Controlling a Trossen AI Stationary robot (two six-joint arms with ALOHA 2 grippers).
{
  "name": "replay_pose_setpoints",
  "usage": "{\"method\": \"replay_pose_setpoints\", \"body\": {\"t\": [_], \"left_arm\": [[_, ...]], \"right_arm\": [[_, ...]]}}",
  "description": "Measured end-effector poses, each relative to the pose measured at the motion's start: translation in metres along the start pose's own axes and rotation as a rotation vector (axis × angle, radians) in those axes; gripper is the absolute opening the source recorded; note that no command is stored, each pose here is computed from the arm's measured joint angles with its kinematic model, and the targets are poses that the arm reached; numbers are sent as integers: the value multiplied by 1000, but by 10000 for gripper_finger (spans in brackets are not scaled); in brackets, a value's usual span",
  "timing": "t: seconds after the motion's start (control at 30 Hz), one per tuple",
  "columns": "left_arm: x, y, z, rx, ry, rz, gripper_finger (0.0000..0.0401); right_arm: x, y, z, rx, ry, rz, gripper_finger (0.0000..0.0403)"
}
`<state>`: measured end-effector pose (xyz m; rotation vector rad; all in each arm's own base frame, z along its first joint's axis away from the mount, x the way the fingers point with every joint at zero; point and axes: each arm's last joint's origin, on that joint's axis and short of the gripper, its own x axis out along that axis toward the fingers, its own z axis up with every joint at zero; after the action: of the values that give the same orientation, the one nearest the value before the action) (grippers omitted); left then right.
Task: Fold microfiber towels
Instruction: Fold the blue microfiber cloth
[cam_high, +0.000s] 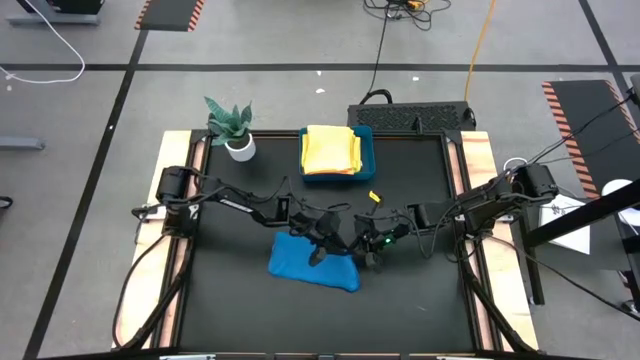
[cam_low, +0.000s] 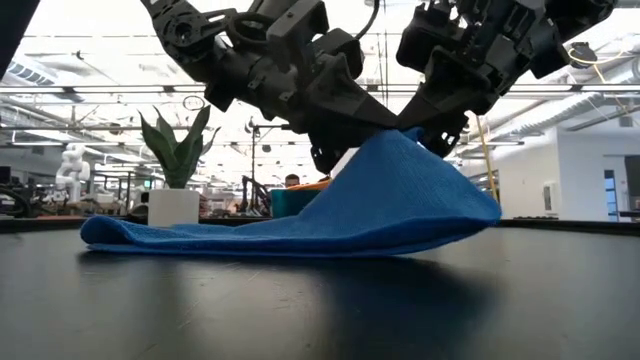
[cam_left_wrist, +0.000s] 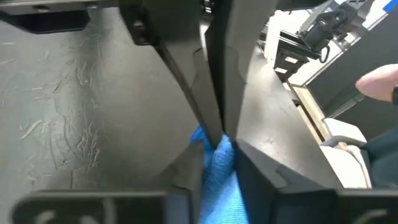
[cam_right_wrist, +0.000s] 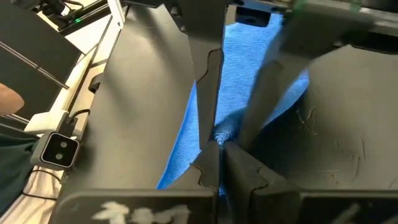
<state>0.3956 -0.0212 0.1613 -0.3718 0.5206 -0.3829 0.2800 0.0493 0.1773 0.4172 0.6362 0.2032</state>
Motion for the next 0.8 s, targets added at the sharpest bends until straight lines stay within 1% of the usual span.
{"method": "replay_pose_setpoints", "body": {"t": [0.13,0.2,0.37,0.47,0.6,0.8], "left_arm": [[0,0,0,33,3,-21,30],[-1,-1,0,55,7,-42,12],[-1,-3,2,118,-1,-63,21],[-1,-4,4,151,-11,-66,11],[-1,-4,5,198,-28,-69,7],[-2,-2,5,200,-28,-70,8]], "right_arm": [[-1,0,1,-3,-5,4,0],[-2,0,2,-3,-10,13,0],[-10,2,8,-4,-31,38,0],[-16,3,10,-25,-47,45,6],[-18,4,11,-37,-49,52,38],[-18,5,10,-39,-35,49,125]]}}
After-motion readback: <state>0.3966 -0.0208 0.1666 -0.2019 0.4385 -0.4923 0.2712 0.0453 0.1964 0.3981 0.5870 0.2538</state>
